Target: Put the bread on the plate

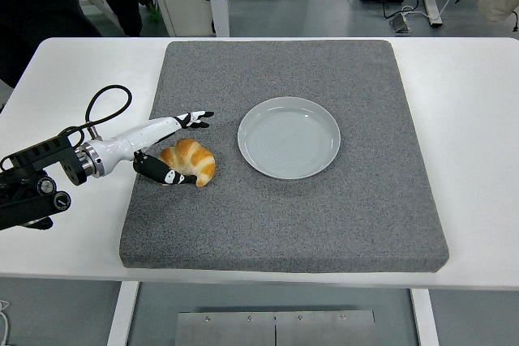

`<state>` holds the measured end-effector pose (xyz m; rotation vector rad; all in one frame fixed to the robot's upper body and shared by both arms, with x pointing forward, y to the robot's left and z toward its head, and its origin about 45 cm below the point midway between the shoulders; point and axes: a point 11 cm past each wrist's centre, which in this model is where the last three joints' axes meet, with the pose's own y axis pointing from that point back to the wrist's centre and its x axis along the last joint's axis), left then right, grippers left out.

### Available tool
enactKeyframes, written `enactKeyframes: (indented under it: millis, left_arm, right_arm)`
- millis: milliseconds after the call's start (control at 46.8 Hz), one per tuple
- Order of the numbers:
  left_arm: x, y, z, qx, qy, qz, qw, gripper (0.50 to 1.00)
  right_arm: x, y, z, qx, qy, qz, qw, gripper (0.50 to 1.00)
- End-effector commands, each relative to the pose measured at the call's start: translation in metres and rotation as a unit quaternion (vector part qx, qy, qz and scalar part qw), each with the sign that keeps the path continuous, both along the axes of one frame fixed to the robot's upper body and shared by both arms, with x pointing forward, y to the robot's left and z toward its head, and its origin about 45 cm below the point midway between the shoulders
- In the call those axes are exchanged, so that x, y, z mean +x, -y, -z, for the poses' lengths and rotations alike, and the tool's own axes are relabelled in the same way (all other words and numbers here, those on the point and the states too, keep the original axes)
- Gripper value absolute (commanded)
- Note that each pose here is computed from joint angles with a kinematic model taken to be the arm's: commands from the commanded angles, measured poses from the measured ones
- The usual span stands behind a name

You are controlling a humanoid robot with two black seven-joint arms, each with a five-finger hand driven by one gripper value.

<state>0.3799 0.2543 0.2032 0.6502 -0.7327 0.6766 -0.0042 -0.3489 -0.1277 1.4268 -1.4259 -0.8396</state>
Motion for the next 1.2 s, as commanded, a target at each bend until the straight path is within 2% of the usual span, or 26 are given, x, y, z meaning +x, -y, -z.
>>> enactKeyframes:
  millis: [0, 385, 641, 876, 1090, 1175]
  left_arm:
    - [-0.0001, 0.0002, 0.0001, 0.0, 0.0, 0.0, 1.0, 0.898]
    - [-0.0021, -0.0011, 0.0037, 0.0, -0.006, -0.003, 1.0, 0.849]
    - [-0.0027, -0.0006, 0.0047, -0.001, -0.007, -0.003, 1.0, 0.796]
    - [-0.002, -0.0005, 0.0038, -0.001, -0.006, -0.003, 1.0, 0.69]
    - [-0.0014, -0.0011, 0.0029, 0.0, -0.005, -0.004, 1.0, 0.5]
    - [-0.0007, -0.0007, 0.0018, 0.0, -0.005, -0.003, 1.0, 0.5]
  right_arm:
    - [0.0, 0.0, 0.0, 0.0, 0.0, 0.0, 1.0, 1.0]
    - [0.0009, 0.0, 0.0, -0.001, 0.001, -0.001, 1.0, 1.0]
    - [0.0, 0.0006, -0.0001, -0.001, 0.0, -0.001, 1.0, 1.0]
    - [0.0, 0.0006, -0.0001, -0.001, 0.0, -0.001, 1.0, 1.0]
    - [0.0009, 0.0006, -0.0001, -0.001, 0.001, -0.001, 1.0, 1.0]
    - [0.0009, 0.0006, -0.0001, -0.001, 0.001, -0.001, 1.0, 1.0]
